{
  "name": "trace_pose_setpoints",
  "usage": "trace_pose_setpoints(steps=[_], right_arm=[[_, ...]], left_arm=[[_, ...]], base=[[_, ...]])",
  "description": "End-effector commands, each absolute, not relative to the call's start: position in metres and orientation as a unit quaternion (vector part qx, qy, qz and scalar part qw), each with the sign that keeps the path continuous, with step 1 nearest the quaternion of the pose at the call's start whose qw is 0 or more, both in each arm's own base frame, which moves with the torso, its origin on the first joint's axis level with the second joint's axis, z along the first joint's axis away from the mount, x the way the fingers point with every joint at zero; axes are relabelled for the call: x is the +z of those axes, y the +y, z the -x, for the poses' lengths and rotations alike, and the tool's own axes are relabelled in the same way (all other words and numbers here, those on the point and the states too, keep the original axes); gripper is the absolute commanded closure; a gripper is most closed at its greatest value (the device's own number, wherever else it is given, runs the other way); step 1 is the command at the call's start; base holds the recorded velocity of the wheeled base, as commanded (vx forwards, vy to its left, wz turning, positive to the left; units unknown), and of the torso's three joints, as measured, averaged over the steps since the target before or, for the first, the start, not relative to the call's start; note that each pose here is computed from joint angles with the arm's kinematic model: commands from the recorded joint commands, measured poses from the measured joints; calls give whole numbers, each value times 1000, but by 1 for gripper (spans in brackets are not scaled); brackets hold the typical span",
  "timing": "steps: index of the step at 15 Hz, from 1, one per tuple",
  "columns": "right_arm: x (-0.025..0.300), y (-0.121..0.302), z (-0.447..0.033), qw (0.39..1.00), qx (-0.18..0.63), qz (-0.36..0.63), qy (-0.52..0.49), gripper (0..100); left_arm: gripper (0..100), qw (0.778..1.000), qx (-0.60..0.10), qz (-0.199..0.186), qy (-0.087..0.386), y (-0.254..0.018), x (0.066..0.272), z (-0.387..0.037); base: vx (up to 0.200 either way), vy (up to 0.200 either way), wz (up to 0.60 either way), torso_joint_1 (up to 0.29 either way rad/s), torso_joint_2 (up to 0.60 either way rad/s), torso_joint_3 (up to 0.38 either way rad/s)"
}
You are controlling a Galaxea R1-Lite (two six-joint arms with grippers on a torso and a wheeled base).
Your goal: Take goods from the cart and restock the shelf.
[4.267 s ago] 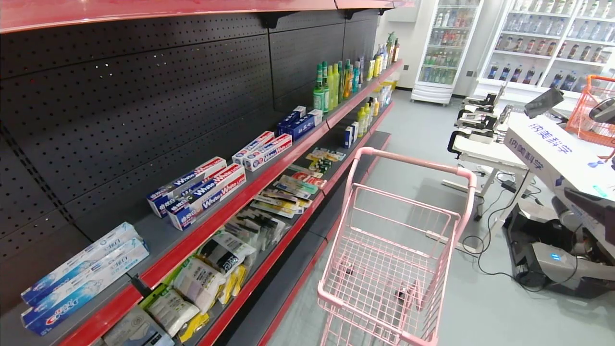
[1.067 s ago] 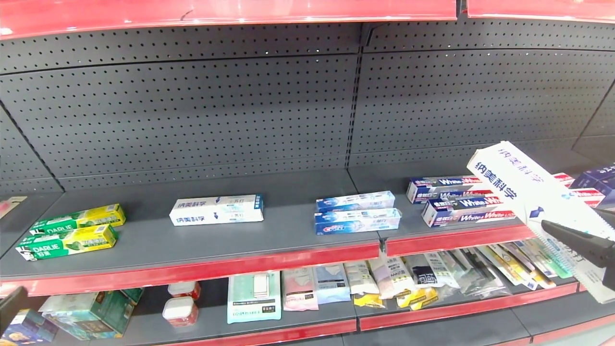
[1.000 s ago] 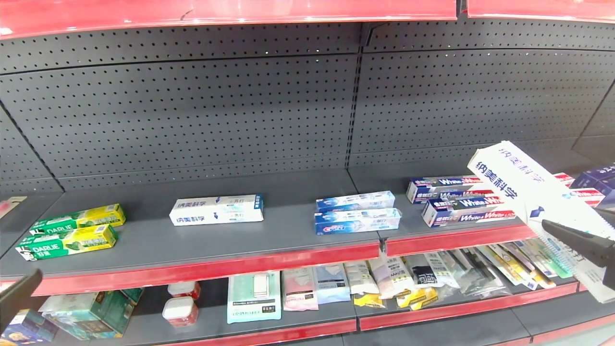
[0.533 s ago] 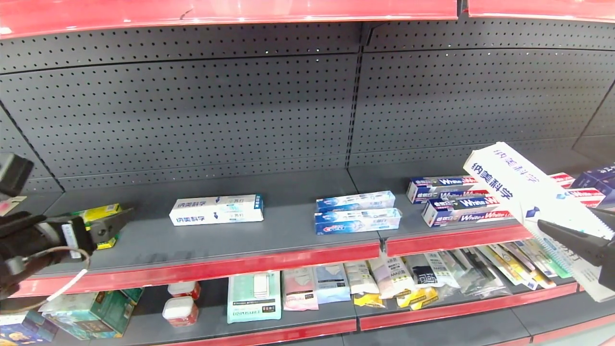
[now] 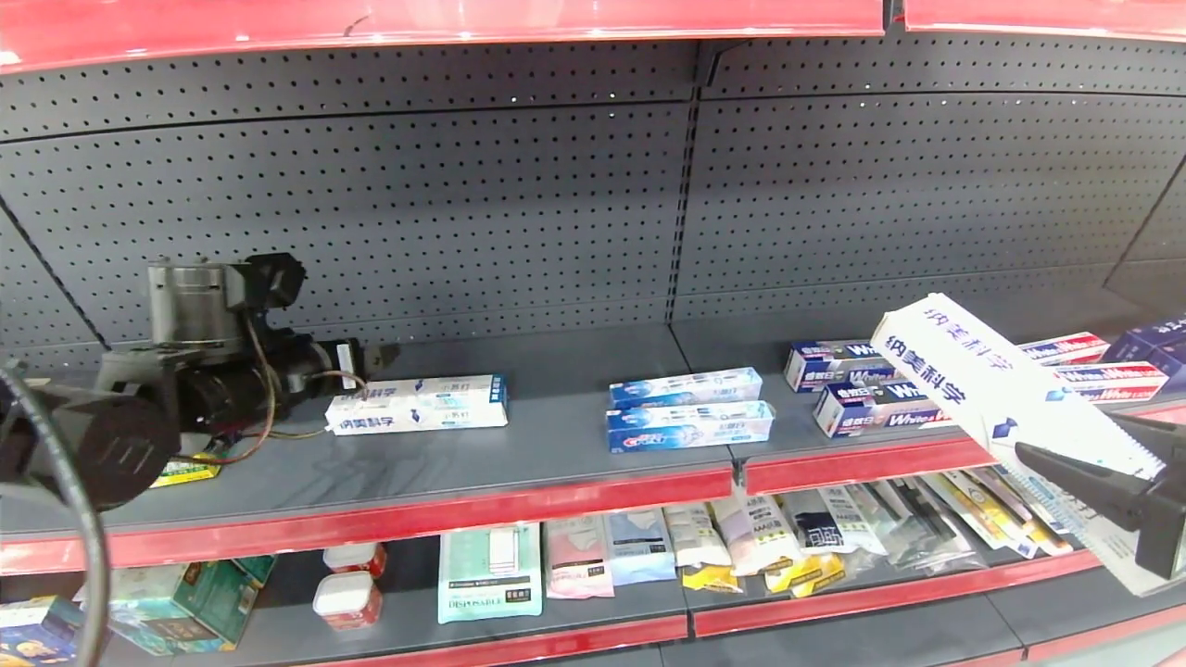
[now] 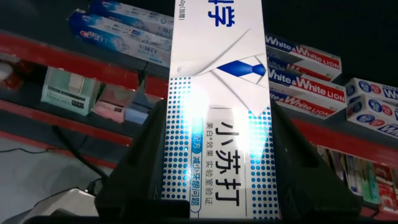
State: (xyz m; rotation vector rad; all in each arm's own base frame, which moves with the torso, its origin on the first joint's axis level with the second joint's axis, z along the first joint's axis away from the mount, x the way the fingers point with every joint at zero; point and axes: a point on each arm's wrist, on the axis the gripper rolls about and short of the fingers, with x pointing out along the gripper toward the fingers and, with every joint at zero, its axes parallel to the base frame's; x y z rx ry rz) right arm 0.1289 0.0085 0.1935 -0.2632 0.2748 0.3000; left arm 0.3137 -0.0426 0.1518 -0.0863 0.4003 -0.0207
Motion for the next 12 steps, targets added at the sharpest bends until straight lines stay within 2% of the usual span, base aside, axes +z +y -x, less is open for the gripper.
trace_pose_setpoints(steps=[1, 4, 5, 8, 12], right_arm=[[188, 9, -126, 969, 151, 132, 142, 100], [187, 9, -123, 969, 151, 133, 140, 100], [188, 9, -122, 970, 151, 134, 139, 100], [181, 9, -121, 967, 153, 135, 150, 100], [178, 8, -118, 967, 155, 137, 152, 100]], left_arm=[[0, 968, -7, 39, 249, -53, 130, -348], [0, 963, 16, 65, 263, -58, 137, -374], [0, 962, 33, 60, 265, -60, 136, -390], [0, 950, 35, 51, 306, -65, 128, -399], [0, 946, 28, 40, 322, -76, 114, -411]], base=[[0, 0, 0, 0, 0, 0], [0, 0, 0, 0, 0, 0], [0, 0, 0, 0, 0, 0], [0, 0, 0, 0, 0, 0], [0, 0, 0, 0, 0, 0]])
